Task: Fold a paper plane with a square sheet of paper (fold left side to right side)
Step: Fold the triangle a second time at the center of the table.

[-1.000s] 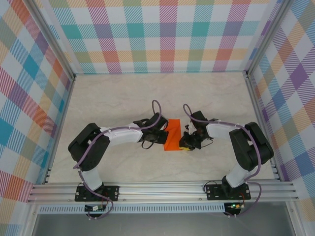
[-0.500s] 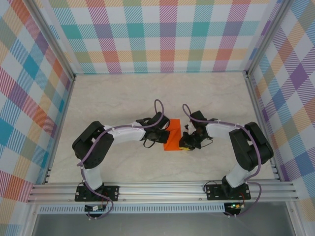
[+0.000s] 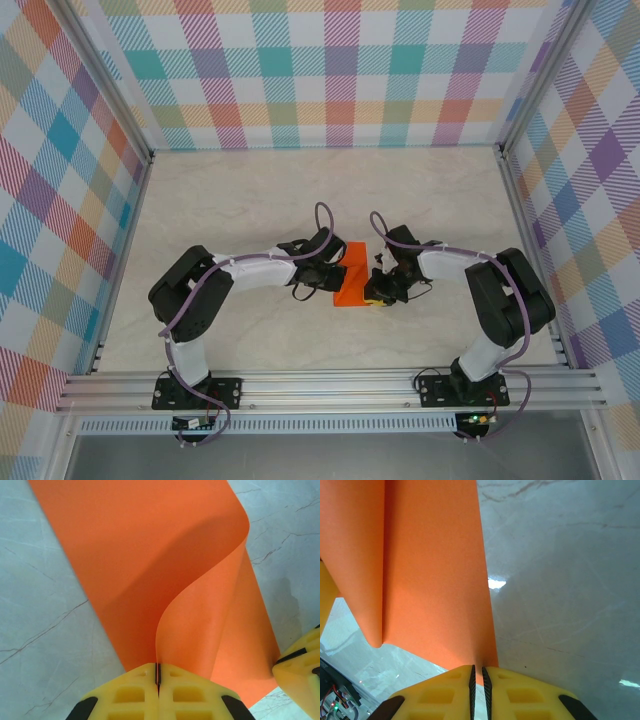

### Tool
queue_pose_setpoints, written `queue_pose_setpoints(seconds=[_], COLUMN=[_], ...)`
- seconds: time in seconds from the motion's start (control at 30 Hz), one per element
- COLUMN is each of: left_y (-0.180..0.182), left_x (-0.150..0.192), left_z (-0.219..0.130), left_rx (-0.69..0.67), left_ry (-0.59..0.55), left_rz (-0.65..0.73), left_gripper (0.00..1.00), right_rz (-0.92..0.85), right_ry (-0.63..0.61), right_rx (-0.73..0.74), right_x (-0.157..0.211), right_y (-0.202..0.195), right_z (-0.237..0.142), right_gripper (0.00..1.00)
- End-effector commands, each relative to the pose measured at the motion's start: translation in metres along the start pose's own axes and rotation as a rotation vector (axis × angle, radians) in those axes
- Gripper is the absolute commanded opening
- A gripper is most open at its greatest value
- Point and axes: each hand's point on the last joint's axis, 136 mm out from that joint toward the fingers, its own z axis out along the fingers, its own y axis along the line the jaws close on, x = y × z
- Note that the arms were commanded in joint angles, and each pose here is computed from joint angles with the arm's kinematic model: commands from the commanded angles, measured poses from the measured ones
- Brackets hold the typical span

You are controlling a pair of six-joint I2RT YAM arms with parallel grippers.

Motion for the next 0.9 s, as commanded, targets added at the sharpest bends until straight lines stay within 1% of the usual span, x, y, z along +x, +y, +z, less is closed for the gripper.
queue_pose_setpoints(seconds=[0.0,0.13,0.87], left_y=[0.0015,0.0049,0.0031], left_x=[-0.0067,-0.0065,-0.0042], left_z=[0.0029,0.0033,0.0106], left_rx=[0.007,-0.015,-0.007], left_ry=[-0.004,-0.004,0.021], left_rz=[0.0,0.0,0.01], left_gripper=[0.02,0.02,0.02], right_rz=[0.031,0.032,0.033], right_ry=[0.044,0.044,0.046], right_rx=[0.12,0.128,0.133], right_x=[0.0116,0.0119,0.0128], right_y=[-0.0271,-0.0283,-0.0295], right_z=[0.0064,0.0059,0.0059], right_gripper=[0.16,0.16,0.16])
